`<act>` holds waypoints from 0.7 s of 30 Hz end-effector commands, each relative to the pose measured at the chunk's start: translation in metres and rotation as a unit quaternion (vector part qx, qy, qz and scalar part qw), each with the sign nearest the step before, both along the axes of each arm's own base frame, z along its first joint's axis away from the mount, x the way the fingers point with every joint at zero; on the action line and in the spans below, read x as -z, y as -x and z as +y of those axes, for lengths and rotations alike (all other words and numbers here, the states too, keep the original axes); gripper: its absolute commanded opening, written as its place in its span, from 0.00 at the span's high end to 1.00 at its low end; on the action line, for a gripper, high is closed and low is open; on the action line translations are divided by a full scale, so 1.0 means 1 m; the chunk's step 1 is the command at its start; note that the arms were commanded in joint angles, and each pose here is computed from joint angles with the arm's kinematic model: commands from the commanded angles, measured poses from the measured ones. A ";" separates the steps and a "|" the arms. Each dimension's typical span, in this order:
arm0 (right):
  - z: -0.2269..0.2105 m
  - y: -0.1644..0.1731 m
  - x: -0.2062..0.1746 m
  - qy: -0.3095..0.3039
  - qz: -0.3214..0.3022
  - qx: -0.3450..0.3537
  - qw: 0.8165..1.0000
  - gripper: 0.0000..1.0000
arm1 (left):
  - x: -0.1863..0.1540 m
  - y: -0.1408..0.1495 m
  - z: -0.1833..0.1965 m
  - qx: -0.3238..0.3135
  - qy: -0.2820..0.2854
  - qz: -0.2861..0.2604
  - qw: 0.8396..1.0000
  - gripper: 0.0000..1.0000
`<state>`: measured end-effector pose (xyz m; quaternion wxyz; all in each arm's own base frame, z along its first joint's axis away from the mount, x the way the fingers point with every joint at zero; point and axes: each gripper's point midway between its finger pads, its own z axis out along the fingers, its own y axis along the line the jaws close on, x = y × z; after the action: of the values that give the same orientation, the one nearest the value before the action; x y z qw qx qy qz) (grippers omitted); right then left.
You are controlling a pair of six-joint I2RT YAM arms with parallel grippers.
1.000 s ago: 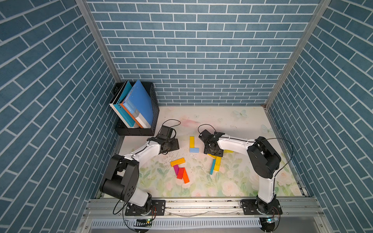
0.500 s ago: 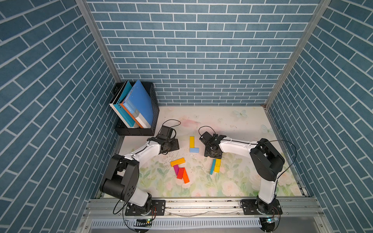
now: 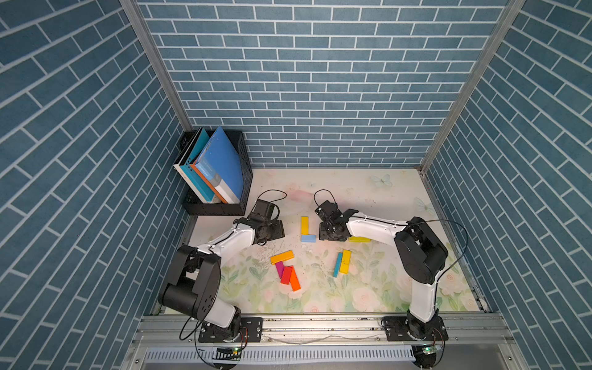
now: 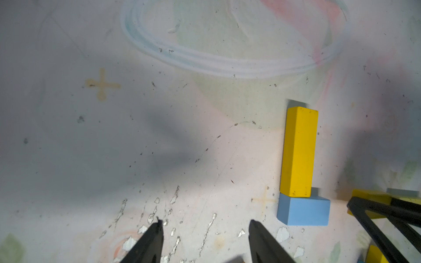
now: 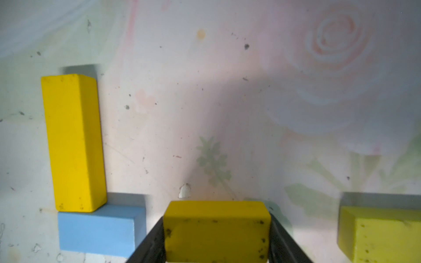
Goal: Assemble the letter h with building blocks
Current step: Pick up the building block from the center of the board, then place the building block at the center of the board.
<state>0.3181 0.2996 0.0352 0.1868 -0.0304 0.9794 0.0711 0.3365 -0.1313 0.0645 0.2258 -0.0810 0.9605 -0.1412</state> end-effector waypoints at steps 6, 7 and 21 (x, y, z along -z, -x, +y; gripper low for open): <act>0.011 0.007 0.009 0.008 0.009 -0.050 0.999 0.53 | -0.005 -0.002 -0.001 -0.001 -0.002 -0.002 1.000 0.35; 0.012 0.008 0.010 0.010 0.010 -0.053 0.999 0.53 | -0.005 -0.002 -0.001 -0.001 -0.002 -0.001 1.000 0.35; 0.005 0.008 -0.001 -0.004 0.006 -0.028 1.000 0.24 | -0.003 0.002 0.000 0.000 -0.001 0.000 1.000 0.35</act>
<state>0.3089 0.3097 0.0252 0.1738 -0.0722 0.9794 0.0729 0.3365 -0.1313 0.0647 0.2260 -0.0813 0.9604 -0.1414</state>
